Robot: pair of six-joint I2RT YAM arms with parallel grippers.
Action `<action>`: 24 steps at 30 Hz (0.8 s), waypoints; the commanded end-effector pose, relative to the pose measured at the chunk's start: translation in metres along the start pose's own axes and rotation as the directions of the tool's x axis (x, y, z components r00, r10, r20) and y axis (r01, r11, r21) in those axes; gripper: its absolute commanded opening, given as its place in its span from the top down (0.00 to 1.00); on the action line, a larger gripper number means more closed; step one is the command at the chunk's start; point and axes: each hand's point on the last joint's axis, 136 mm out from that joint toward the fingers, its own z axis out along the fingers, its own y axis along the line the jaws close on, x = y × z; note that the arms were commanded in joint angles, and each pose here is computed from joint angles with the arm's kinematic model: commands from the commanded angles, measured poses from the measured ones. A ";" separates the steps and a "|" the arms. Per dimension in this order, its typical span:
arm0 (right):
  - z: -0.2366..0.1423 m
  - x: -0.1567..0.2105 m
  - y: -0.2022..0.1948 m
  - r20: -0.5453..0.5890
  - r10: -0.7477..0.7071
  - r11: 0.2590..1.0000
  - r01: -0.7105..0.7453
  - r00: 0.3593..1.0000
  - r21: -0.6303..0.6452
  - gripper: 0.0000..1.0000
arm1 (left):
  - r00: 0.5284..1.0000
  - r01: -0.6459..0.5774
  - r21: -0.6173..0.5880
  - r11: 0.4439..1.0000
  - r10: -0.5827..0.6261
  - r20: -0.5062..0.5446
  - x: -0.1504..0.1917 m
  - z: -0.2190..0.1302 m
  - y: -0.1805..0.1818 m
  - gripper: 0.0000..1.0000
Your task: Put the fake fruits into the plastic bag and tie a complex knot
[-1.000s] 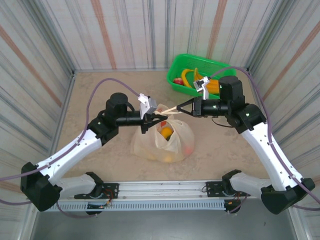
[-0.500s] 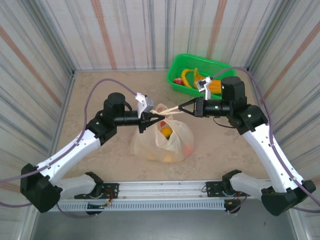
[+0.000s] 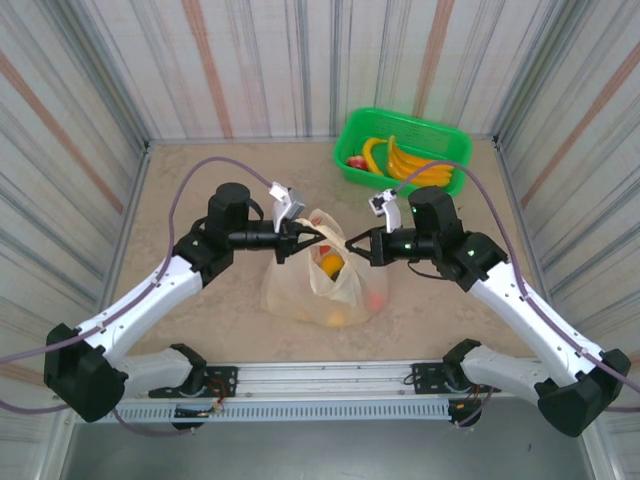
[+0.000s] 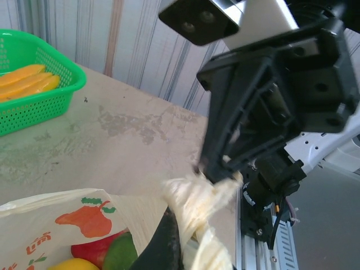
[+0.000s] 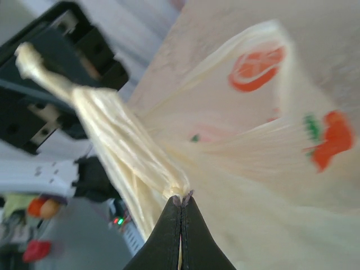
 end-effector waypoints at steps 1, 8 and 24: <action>-0.010 -0.012 -0.028 0.090 0.041 0.994 -0.050 0.995 0.100 1.00 | 1.000 0.007 -0.019 1.000 -0.007 0.017 -0.002 -0.005 0.003 1.00; -0.009 -0.008 -0.015 0.079 0.029 0.998 -0.034 0.996 0.054 1.00 | 0.999 0.007 0.011 1.000 -0.008 0.041 -0.007 -0.006 -0.003 0.94; 0.006 0.014 0.013 0.010 -0.037 0.999 0.036 0.999 0.036 1.00 | 0.994 0.077 0.004 0.997 -0.077 0.076 -0.013 -0.003 0.009 0.66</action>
